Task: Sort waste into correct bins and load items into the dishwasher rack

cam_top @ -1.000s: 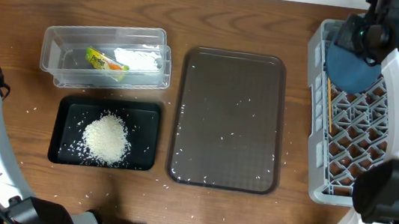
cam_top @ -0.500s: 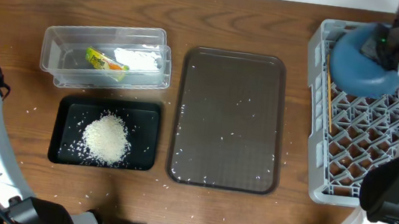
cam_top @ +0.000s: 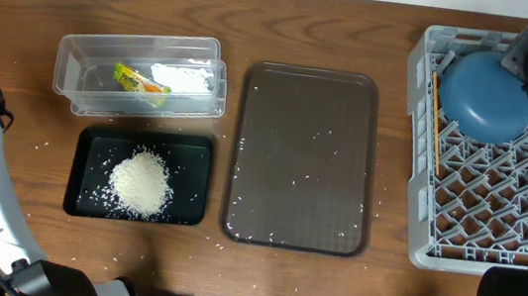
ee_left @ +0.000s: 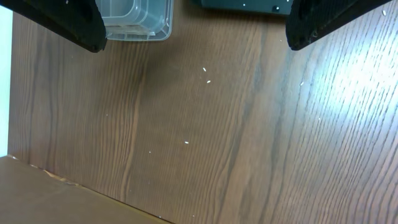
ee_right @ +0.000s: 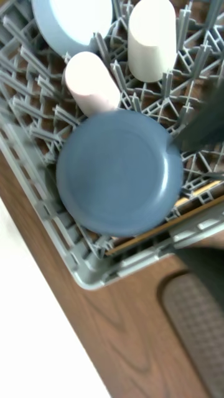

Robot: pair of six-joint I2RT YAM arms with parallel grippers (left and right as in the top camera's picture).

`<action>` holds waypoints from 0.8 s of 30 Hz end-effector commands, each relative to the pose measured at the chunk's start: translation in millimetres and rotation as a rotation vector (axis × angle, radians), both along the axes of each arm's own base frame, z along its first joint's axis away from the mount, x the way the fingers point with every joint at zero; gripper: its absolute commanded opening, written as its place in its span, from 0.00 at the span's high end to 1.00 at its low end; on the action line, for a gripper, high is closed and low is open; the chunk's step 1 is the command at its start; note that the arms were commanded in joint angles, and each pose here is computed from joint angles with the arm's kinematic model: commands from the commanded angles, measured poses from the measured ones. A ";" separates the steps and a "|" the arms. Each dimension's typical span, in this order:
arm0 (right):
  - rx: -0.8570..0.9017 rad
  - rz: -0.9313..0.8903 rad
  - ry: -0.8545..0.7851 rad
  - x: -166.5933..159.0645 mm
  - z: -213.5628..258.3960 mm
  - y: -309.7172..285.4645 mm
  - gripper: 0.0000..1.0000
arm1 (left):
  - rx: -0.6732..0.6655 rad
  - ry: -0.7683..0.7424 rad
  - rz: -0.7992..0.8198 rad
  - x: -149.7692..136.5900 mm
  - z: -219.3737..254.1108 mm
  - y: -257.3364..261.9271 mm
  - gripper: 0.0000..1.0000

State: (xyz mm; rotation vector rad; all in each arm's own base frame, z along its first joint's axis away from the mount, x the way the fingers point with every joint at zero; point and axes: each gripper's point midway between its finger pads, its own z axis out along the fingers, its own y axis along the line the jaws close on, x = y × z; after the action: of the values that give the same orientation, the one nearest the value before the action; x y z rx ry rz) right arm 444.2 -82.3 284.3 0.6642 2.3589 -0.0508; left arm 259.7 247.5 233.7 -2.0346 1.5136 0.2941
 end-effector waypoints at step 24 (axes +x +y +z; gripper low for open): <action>0.070 0.139 0.384 -145.9 -65.1 67.0 0.25 | 0.005 0.018 0.001 -2.2 -1.4 2.4 0.05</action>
State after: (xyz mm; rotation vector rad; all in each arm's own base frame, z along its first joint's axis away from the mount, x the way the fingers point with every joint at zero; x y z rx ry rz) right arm 315.6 -18.0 222.6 0.5441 2.8060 0.0106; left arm 260.0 247.3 233.6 -2.0343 1.5147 0.2918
